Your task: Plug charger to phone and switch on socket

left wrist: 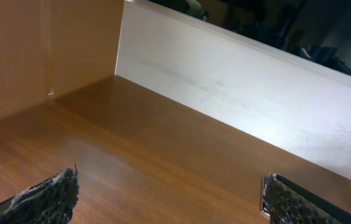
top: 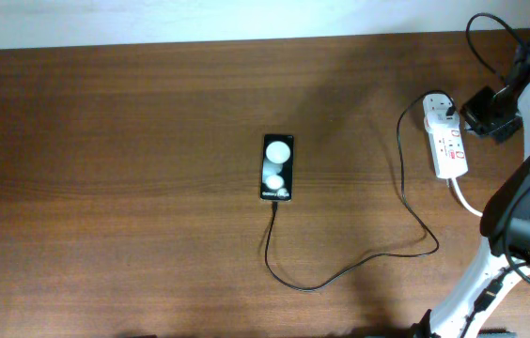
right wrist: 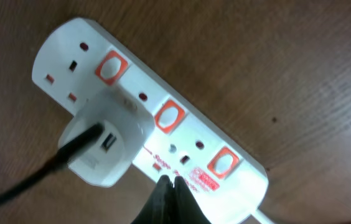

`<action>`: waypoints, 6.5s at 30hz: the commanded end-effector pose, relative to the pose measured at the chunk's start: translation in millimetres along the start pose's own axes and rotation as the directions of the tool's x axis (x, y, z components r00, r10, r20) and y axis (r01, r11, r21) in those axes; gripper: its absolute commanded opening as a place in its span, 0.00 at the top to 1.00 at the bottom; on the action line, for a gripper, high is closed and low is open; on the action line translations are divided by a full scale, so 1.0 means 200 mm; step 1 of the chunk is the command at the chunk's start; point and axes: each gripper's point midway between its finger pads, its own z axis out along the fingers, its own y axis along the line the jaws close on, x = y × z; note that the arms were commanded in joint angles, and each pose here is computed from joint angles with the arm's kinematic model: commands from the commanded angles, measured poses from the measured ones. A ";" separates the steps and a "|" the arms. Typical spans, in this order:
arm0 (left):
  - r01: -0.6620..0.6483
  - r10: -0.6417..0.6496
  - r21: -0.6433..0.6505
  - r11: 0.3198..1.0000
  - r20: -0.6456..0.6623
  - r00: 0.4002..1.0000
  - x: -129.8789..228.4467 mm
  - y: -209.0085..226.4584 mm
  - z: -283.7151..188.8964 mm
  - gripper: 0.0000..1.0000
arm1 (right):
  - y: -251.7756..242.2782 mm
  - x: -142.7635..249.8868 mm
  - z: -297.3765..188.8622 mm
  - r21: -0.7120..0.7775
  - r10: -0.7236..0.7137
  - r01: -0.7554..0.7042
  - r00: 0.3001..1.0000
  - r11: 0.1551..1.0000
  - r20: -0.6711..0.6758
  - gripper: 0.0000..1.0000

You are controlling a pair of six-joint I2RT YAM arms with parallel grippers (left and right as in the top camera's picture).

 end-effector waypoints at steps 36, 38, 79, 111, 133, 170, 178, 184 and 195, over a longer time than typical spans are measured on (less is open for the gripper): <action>-0.006 0.006 -0.009 1.000 -0.004 1.000 0.01 -0.01 0.04 0.01 | -0.02 0.33 -0.92 -0.120 -0.133 0.146 0.985 0.982 0.105 0.96; 0.002 -0.002 0.000 1.000 0.023 1.000 -0.04 -0.04 0.10 0.01 | 0.01 0.45 -1.05 -0.138 -0.171 0.189 0.976 0.972 0.132 0.96; -0.013 0.023 0.179 0.984 -0.051 0.998 0.94 -0.30 1.56 0.01 | -0.27 1.35 -1.85 -0.216 -0.436 0.591 0.753 0.777 0.493 0.96; -0.309 0.321 0.259 0.915 -0.004 0.947 0.97 -0.36 1.55 0.01 | -0.36 1.45 -1.95 -0.226 -0.400 0.612 0.710 0.758 0.579 0.01; -0.309 0.321 0.259 0.915 -0.004 0.947 0.97 -0.36 1.55 0.01 | -0.27 1.31 -1.38 -0.211 -0.029 0.756 0.291 0.619 0.956 0.01; -0.309 0.321 0.259 0.915 -0.004 0.947 0.97 -0.36 1.55 0.01 | -0.12 1.29 -0.60 -0.248 -0.116 0.801 0.365 0.546 0.924 0.01; -0.309 0.321 0.259 0.915 -0.004 0.947 0.97 -0.36 1.55 0.01 | -0.12 1.29 -0.60 -0.248 -0.118 0.800 0.367 0.546 0.923 0.01; -0.309 0.321 0.259 0.915 -0.004 0.947 0.97 -0.36 1.55 0.01 | -0.13 1.28 -0.59 0.128 -0.326 0.866 0.043 0.484 0.944 0.01; -0.309 0.321 0.259 0.915 -0.004 0.947 0.97 -0.36 1.55 0.01 | -0.13 1.28 -0.59 0.130 -0.326 0.866 0.041 0.483 0.944 0.01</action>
